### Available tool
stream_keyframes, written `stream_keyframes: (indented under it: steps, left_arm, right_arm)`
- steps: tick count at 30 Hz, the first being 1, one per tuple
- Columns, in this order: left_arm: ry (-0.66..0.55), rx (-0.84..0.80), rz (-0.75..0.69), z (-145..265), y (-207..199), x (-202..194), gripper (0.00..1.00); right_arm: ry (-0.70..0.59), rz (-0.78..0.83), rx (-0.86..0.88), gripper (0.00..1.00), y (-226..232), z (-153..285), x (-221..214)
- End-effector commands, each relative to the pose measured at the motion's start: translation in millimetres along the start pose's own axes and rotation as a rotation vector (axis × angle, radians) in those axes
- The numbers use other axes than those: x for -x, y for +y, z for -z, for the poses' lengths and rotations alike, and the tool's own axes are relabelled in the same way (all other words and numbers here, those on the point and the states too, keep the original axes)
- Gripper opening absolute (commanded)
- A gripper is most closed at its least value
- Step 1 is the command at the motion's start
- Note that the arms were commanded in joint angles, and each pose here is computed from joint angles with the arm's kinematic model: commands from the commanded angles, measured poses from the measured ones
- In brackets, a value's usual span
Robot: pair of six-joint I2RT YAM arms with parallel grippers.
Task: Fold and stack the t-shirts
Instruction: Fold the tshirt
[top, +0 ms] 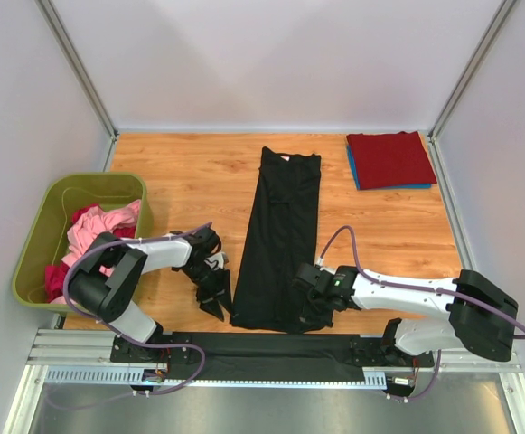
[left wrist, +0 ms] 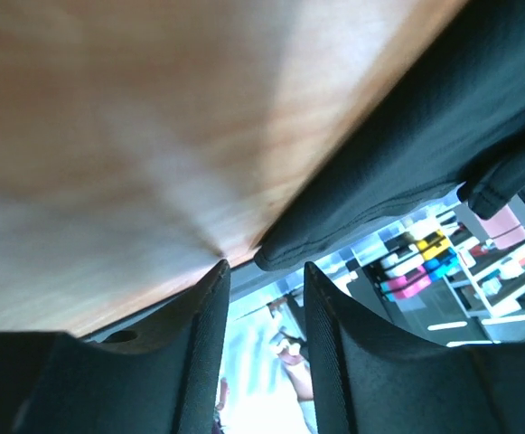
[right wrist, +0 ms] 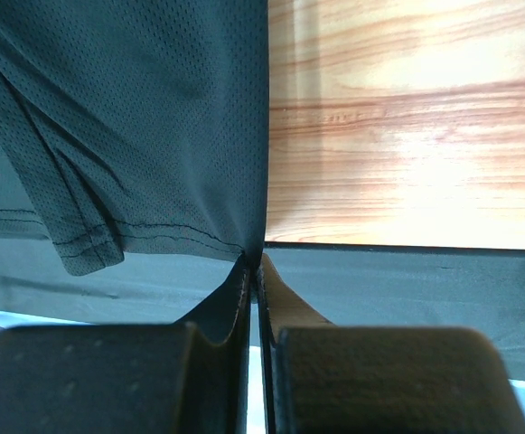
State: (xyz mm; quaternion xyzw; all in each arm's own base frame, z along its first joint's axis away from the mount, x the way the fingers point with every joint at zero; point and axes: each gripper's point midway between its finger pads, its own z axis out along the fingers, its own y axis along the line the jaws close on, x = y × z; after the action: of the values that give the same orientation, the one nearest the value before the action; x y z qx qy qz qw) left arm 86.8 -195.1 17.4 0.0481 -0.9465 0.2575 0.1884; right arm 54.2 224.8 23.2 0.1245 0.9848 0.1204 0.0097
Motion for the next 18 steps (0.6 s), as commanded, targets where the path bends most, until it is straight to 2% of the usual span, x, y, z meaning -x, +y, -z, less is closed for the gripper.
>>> stream_keyframes:
  steps: [1, 4, 10, 12, 13, 16, 17, 18]
  left_arm:
    - [-0.025, 0.02, -0.004, 2, 0, -4, 0.46]
    - [-0.011, 0.021, 0.0, -5, 3, -4, 0.46]
    - [0.018, -0.064, 0.029, -21, -2, -6, 0.4]
    - [0.022, -0.059, 0.034, -22, -1, -4, 0.35]
    - [0.025, -0.057, 0.035, -22, -1, -5, 0.28]
    - [0.016, -0.054, 0.036, -18, -3, -4, 0.14]
    - [0.013, -0.052, 0.038, -17, -4, -5, 0.04]
    - [-0.002, -0.055, 0.03, -13, -8, -3, 0.01]
  right_arm:
    - [-0.026, 0.012, 0.037, 0.0, 12, 10, 3]
    - [-0.024, 0.008, 0.042, 0.0, 12, 10, 2]
    - [-0.023, 0.003, 0.037, 0.0, 10, 9, 1]
    - [-0.023, 0.004, 0.04, 0.0, 11, 10, 1]
    - [-0.024, 0.006, 0.04, 0.0, 11, 10, 1]
    - [-0.026, 0.005, 0.035, 0.0, 10, 12, 1]
    - [-0.028, 0.004, 0.032, 0.0, 10, 13, 1]
    - [-0.032, 0.005, 0.032, 0.0, 9, 14, 1]
